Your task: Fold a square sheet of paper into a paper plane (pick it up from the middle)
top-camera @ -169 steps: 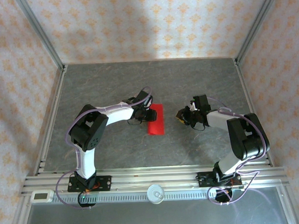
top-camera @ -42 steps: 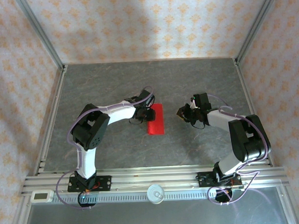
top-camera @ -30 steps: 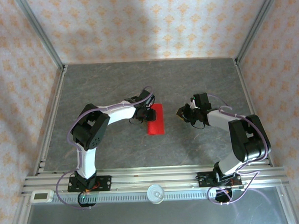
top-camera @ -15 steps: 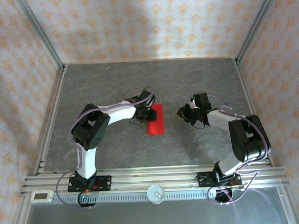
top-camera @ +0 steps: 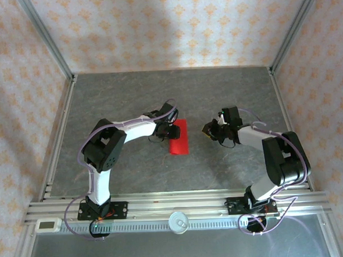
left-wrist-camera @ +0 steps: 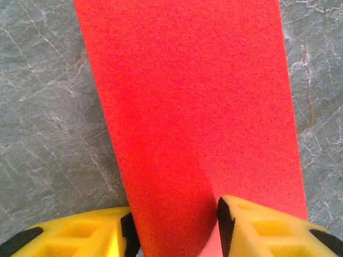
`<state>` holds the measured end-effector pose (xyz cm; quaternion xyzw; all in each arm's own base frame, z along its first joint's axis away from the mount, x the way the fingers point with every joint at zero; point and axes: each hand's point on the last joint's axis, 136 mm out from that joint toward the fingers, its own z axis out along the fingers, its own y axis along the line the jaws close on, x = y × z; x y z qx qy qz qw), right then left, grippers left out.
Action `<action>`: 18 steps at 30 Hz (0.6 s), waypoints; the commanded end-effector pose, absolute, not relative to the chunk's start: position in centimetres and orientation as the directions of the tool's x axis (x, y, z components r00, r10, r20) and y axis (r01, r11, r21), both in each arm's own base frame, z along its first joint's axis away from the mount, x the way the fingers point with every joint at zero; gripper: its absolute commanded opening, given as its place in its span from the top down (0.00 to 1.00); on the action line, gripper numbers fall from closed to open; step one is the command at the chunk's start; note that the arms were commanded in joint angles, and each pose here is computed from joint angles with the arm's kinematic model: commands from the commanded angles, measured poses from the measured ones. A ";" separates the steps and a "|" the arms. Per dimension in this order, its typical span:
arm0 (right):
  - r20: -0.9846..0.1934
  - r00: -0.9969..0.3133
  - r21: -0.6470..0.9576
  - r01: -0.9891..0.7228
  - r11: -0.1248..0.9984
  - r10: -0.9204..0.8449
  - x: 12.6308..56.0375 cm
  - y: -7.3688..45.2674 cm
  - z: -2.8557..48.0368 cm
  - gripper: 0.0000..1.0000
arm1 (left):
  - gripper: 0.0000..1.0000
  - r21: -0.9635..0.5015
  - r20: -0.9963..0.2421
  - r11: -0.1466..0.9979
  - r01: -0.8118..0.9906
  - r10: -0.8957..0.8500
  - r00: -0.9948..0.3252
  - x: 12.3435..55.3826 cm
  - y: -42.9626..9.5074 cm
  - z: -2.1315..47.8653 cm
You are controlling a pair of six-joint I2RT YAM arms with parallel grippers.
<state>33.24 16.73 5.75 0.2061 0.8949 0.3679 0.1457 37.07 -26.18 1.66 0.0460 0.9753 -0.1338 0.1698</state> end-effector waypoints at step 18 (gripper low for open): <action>-0.116 -0.908 0.729 0.197 0.655 0.403 33.3 19.4 5.9 0.85 | 0.52 -0.033 -0.299 0.996 0.086 0.072 -0.952 37.5 -21.2 -4.1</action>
